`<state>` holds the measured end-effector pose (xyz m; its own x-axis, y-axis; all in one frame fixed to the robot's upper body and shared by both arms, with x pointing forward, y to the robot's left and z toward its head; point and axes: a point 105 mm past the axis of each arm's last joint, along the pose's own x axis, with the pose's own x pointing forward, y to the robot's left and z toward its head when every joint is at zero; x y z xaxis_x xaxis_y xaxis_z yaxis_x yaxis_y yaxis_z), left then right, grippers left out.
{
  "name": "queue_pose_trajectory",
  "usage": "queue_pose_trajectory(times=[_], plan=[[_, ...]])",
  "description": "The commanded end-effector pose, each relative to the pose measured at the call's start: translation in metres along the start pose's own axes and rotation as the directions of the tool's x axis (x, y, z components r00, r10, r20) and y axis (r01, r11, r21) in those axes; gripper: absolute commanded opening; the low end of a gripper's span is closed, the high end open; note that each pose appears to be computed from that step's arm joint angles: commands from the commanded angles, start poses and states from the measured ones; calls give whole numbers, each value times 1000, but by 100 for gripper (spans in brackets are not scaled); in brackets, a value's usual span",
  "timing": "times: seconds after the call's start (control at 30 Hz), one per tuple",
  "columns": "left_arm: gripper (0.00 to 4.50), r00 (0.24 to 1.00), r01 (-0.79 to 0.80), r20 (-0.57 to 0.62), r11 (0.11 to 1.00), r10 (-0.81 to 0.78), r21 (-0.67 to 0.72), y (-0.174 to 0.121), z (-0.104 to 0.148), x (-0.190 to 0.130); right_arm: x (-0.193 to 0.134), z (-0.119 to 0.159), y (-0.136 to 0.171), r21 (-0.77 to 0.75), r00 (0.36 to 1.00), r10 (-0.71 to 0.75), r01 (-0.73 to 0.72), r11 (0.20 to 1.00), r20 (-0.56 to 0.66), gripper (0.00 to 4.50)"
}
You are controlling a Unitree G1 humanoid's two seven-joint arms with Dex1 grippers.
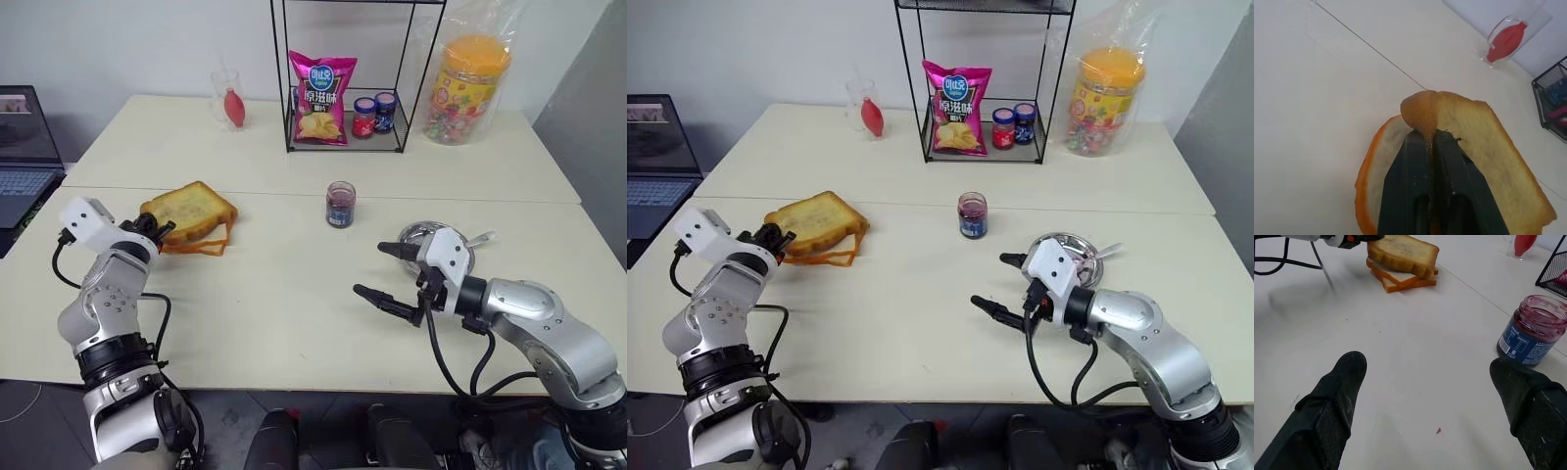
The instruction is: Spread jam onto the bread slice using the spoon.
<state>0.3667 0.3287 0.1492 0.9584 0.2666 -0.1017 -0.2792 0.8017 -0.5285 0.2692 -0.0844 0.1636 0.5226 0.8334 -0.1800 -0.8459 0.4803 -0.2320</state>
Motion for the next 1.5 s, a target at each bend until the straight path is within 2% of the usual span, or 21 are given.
queue_pose_trajectory(times=[0.03,0.1,0.2,0.33,0.43,0.57,0.67,0.77,0.9,1.03,1.33,1.37,1.4,1.5], plan=[[1,985,145,101,988,-139,-60,-24,25,-13,-5,11,0,-43,1000,-4,6,999,30,450],[1,958,273,114,957,-262,-95,-39,33,-24,-7,11,-1,-44,1000,-10,12,999,28,450],[1,908,420,66,901,-415,-107,-56,34,-38,-9,10,-2,-45,1000,-16,18,999,25,450],[1,798,589,-79,801,-597,-103,-74,22,-61,-12,8,-4,-45,999,-30,31,999,21,450],[1,705,672,-204,732,-679,-116,-86,5,-76,-16,7,-5,-44,999,-41,42,998,13,450],[1,613,723,-306,674,-728,-156,-99,-15,-87,-22,4,-6,-43,998,-55,54,998,-4,450],[1,543,743,-390,642,-744,-189,-113,-52,-95,-29,0,-5,-38,997,-70,68,997,-28,450],[1,506,736,-425,633,-750,-241,-123,-83,-98,-33,-3,-1,-32,997,-70,69,997,-44,450],[1,507,720,-444,646,-739,-253,-127,-107,-96,-36,-7,1,-27,995,-83,82,996,-59,450],[1,542,681,-511,705,-667,-199,-117,-135,-88,-38,-11,6,-25,993,-83,81,996,-85,450],[1,576,700,-555,713,-600,-43,-109,-143,-83,-38,-14,9,-20,992,-79,78,997,-93,450],[53,583,700,-552,713,-597,-31,-108,-143,-82,-38,-15,10,-19,993,-78,77,997,-93,450],[61,585,700,-547,713,-599,-32,-109,-142,-82,-38,-15,10,-19,993,-77,76,997,-93,450],[133,617,688,-528,726,-584,1,-106,-140,-80,-37,-15,9,-20,993,-76,74,997,-91,450]])
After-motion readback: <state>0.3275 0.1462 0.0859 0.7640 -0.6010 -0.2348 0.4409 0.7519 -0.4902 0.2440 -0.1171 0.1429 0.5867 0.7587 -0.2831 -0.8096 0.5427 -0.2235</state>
